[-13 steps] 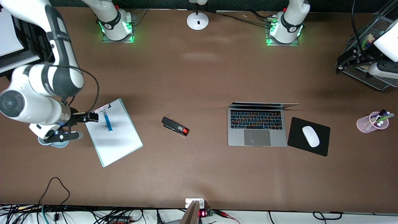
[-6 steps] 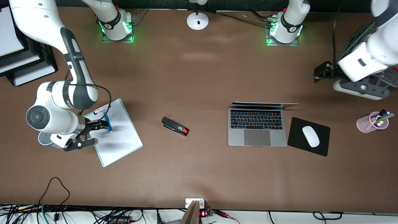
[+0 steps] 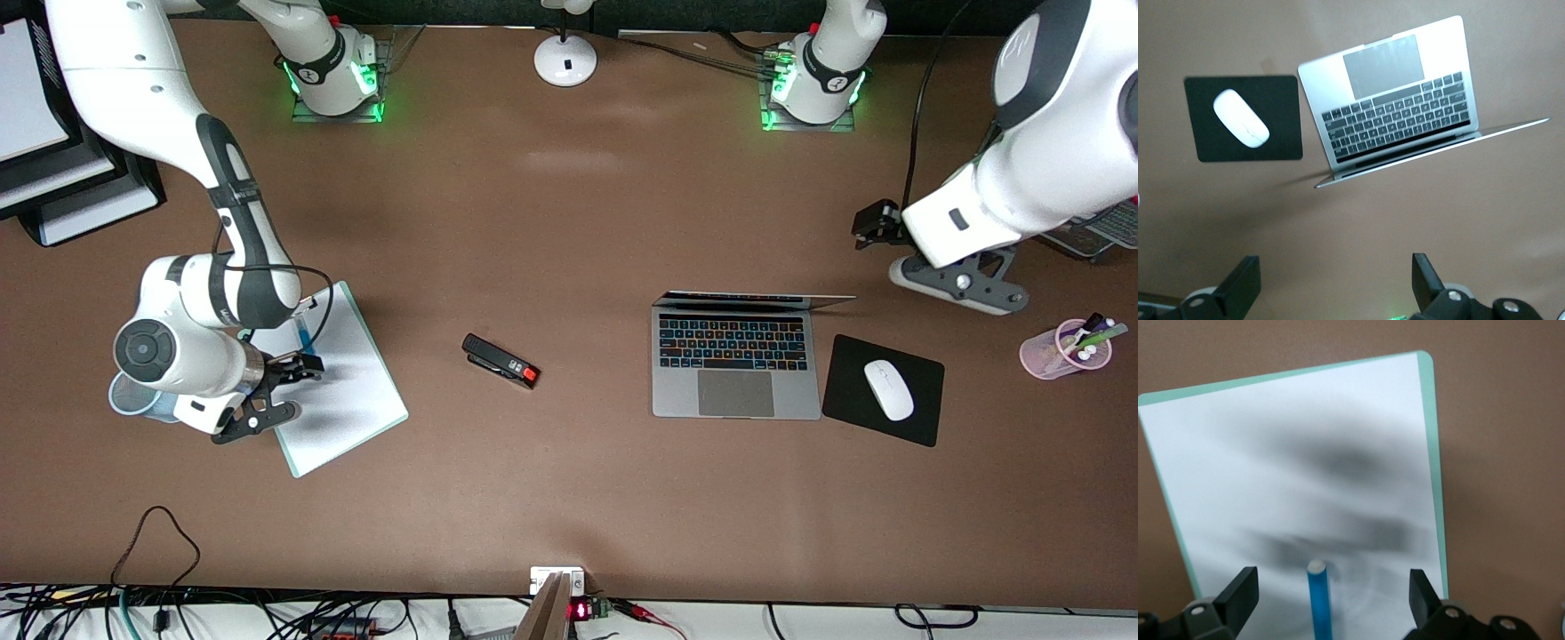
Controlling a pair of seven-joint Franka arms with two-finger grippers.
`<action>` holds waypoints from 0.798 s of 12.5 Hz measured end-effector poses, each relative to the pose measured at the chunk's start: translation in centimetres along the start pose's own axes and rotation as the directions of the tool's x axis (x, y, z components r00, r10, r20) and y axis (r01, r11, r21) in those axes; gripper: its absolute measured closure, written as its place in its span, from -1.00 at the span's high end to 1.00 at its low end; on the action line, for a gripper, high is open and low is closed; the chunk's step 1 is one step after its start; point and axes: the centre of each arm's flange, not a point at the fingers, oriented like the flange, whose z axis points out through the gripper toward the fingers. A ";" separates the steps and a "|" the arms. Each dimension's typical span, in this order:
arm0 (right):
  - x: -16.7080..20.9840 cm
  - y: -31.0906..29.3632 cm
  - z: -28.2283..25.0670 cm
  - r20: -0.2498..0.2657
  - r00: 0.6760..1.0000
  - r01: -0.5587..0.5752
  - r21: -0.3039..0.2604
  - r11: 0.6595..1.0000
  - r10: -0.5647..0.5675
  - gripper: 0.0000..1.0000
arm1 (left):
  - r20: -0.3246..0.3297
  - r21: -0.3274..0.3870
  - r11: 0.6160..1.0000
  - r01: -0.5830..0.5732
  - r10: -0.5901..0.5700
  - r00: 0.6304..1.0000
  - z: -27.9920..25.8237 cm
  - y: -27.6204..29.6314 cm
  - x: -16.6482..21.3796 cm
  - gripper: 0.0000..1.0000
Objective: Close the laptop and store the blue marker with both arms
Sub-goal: 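Grasp the blue marker with the right gripper while the left gripper reaches the laptop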
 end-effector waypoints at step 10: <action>-1.4 -1.7 4.1 0.073 0.997 0.027 0.023 0.999 -0.028 0.83 | 0.228 0.042 0.974 0.223 -0.226 0.947 7.4 3.2 0.8 1.00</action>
